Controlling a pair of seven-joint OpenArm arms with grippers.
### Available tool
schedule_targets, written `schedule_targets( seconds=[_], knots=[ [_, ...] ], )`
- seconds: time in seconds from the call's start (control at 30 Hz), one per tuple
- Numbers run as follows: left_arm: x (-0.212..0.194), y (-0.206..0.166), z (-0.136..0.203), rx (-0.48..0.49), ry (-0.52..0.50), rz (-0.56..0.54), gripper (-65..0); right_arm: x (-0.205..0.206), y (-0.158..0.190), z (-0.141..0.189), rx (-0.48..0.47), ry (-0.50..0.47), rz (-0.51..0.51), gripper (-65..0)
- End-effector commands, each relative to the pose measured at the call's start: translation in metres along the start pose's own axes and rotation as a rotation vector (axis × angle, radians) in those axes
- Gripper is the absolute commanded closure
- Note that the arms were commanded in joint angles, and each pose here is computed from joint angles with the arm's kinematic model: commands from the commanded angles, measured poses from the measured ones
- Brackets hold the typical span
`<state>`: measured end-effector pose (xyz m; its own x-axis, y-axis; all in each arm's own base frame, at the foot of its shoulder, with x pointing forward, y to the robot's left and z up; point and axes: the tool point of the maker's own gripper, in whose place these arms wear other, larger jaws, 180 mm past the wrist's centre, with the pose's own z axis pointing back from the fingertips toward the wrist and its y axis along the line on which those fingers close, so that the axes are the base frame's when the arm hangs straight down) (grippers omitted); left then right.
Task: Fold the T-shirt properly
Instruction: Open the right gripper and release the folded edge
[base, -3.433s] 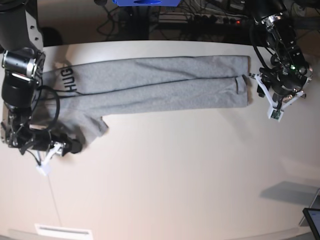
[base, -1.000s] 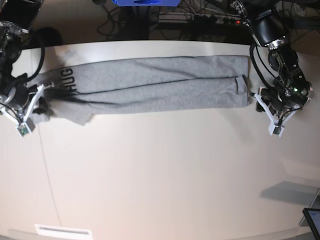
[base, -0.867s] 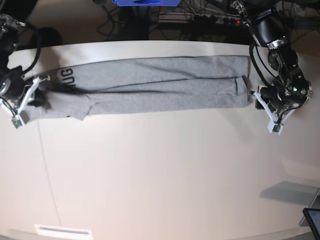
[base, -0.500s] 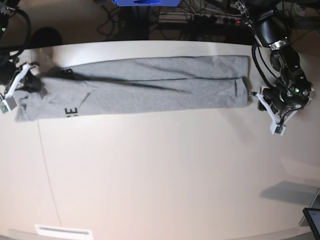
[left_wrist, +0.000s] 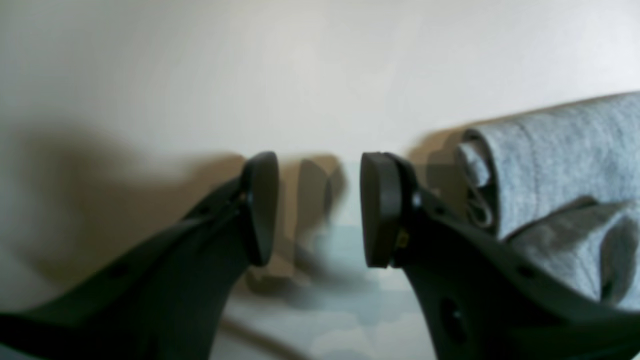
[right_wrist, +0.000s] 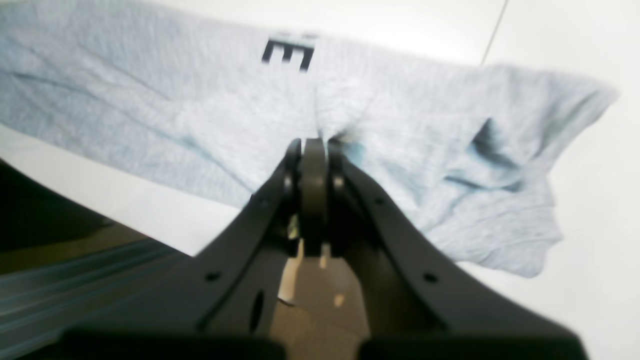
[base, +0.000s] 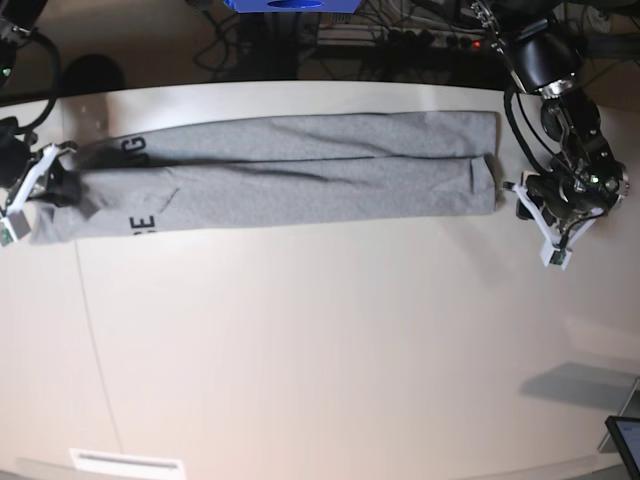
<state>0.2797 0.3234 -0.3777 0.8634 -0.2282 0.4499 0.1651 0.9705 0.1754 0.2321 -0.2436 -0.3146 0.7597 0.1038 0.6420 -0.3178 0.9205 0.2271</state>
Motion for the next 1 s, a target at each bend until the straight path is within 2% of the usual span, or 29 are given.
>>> schedule_targets(
  seconds=[0.0, 0.1, 0.3, 0.7, 0.77, 0.9, 0.97],
  knots=[
    [0.012, 0.011, 0.007, 0.027, -0.040, -0.007, -26.5, 0.015, -0.002, 0.006, -0.006, -0.040, 0.028, 0.0],
    [0.011, 0.011, 0.008, 0.028, -0.039, -0.006, -26.5, 0.015, -0.004, 0.005, -0.014, -0.037, 0.025, 0.0],
    [0.011, 0.011, 0.007, 0.027, -0.038, -0.006, -26.5, -0.001, -0.017, 0.001, -0.102, 0.027, 0.021, 0.0],
    [0.013, 0.010, 0.008, 0.029, -0.043, -0.008, -26.5, 0.004, -0.017, -0.001, -0.106, 0.011, 0.018, -1.3],
    [0.013, 0.011, 0.009, 0.030, -0.044, -0.008, -26.5, 0.003, -0.020, 0.000, -0.121, 0.020, 0.021, -8.9],
    [0.014, 0.010, 0.009, 0.025, -0.052, -0.005, -26.5, -0.004, -0.037, 0.000, -0.224, 0.068, 0.024, -33.1],
    [0.020, 0.011, 0.013, 0.036, -0.070, -0.013, -26.5, -0.007, -0.045, 0.001, -0.279, 0.092, 0.028, -42.2]
  ],
)
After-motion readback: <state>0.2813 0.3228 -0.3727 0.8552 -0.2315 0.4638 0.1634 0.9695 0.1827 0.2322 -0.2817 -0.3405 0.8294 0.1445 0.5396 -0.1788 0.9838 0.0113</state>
